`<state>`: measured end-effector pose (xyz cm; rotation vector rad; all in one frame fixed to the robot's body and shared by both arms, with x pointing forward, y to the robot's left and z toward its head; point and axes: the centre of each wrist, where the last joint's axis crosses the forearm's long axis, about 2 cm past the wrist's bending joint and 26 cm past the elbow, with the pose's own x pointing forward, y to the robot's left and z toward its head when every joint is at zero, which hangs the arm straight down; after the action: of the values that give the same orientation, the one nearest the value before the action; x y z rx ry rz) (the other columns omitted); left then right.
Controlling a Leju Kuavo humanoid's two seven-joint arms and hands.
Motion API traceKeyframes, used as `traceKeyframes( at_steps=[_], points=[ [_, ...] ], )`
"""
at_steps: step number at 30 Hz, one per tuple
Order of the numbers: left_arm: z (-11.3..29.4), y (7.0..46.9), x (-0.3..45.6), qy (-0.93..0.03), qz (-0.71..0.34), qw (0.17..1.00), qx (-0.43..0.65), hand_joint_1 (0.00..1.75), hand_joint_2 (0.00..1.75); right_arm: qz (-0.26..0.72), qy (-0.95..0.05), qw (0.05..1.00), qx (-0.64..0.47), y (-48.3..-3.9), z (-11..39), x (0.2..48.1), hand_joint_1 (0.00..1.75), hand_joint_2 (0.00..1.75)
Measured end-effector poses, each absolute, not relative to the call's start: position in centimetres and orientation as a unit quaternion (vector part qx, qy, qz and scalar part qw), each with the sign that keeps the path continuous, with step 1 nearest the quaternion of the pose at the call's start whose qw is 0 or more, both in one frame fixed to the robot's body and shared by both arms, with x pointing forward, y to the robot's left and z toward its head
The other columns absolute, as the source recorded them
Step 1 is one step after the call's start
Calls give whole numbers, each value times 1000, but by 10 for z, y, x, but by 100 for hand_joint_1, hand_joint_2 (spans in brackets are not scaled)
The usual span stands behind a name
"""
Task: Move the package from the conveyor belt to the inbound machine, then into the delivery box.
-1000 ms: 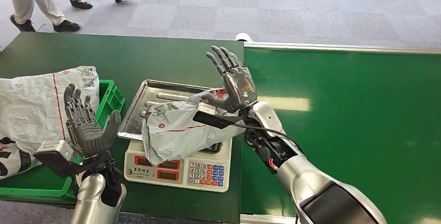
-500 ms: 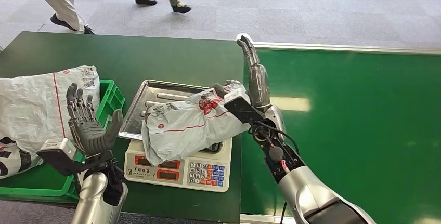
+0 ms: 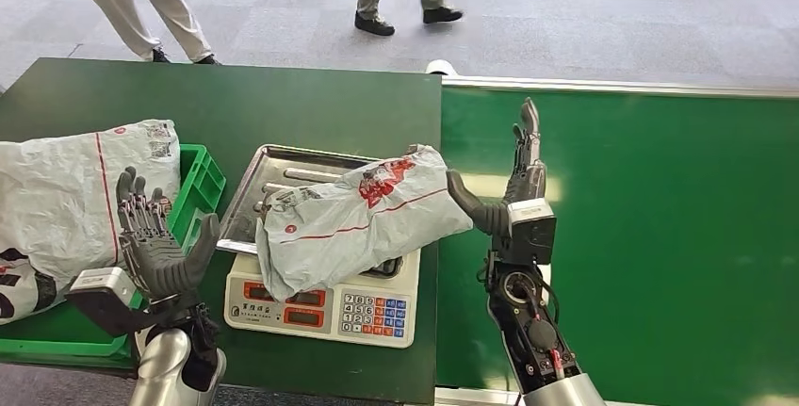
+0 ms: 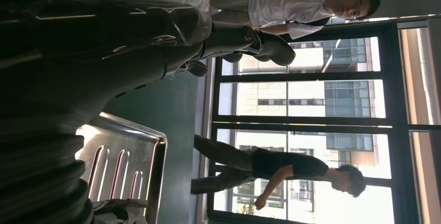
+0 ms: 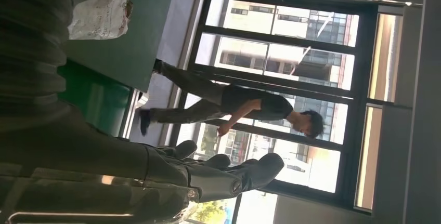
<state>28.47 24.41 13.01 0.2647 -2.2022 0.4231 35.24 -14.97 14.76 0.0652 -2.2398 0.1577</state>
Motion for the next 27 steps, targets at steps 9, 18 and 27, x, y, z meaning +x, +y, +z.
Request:
traceKeyframes(
  at_steps=[9, 18, 27],
  points=[
    [130, 244, 284, -882, 169, 427, 106, 0, 175, 55, -903, 425, 29, -153, 151, 350, 0, 175],
    [129, 242, 283, -884, 160, 429, 96, 0, 175, 23, -885, 464, 36, -160, 127, 316, 0, 175],
    [126, 228, 281, -891, 117, 435, 62, 0, 175, 24, -866, 498, 36, -166, 114, 293, 0, 175]
  ],
)
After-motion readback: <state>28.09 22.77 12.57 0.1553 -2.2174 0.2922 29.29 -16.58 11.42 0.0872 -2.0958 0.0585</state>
